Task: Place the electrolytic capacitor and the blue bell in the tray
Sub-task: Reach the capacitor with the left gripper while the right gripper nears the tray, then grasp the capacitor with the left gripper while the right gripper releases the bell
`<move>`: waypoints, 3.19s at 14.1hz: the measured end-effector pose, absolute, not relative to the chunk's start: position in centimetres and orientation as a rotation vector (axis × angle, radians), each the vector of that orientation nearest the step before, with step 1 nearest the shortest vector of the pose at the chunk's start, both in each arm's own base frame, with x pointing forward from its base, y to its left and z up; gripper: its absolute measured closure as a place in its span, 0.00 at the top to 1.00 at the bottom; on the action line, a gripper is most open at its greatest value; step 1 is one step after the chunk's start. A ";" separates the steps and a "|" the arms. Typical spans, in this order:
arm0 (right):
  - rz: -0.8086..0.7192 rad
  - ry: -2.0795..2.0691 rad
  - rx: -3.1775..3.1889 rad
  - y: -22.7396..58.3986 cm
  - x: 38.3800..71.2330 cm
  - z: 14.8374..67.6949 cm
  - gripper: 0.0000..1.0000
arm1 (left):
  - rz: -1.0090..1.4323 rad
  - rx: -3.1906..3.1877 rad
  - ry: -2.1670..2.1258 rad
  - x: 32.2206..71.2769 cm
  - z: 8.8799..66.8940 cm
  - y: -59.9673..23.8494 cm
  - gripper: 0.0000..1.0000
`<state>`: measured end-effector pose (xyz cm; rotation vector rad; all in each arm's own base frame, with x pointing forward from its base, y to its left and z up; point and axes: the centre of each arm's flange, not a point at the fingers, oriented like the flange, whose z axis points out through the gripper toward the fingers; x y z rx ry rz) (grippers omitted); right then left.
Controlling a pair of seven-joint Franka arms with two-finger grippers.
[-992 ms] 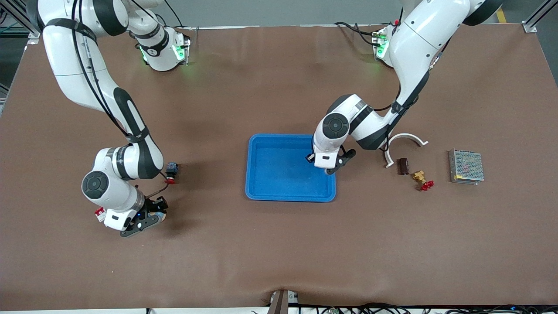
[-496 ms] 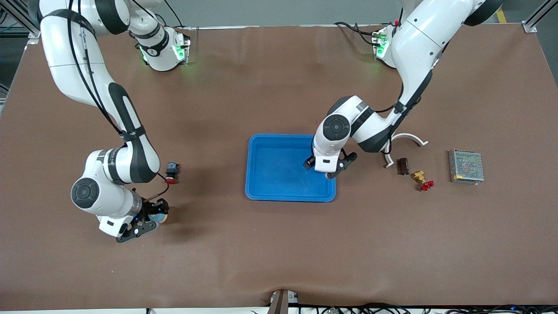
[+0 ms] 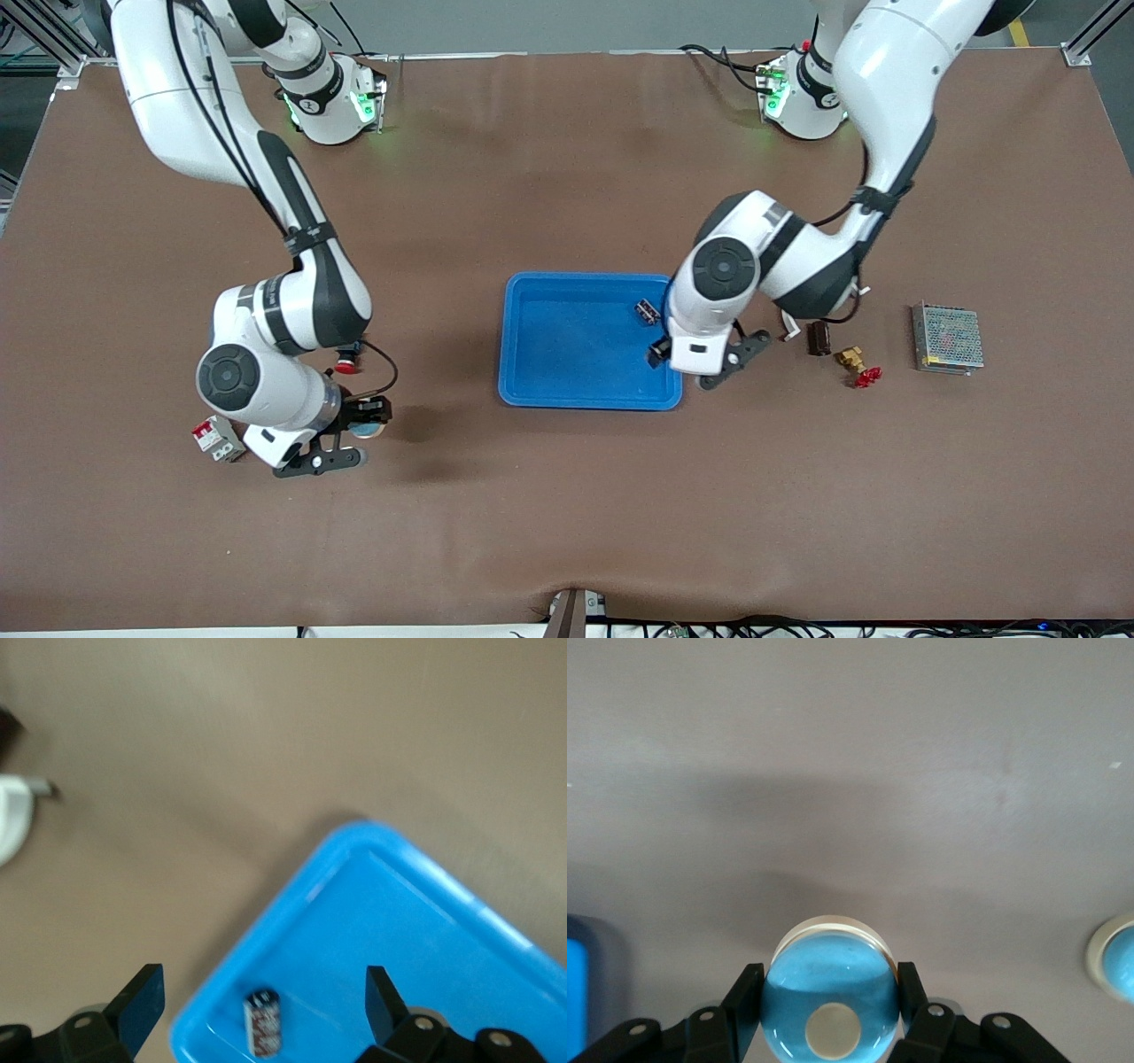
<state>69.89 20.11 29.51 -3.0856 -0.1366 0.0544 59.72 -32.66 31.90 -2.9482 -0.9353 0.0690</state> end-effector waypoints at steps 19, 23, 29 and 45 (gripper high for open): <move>0.064 0.324 -3.085 45.6 54.4 27.9 0.66 | 0.242 -3.014 -0.397 65.0 33.1 -6.2 1.00; 0.038 0.336 -3.071 46.3 53.3 26.2 0.66 | 0.307 -3.009 -0.358 62.8 29.5 -6.2 1.00; 0.044 0.329 -3.079 48.2 50.9 23.8 0.66 | 0.356 -3.011 -0.289 59.3 25.3 -7.2 0.85; -0.017 0.325 -3.102 48.6 49.6 20.3 0.66 | 0.382 -3.059 -0.251 55.8 19.0 -6.9 0.60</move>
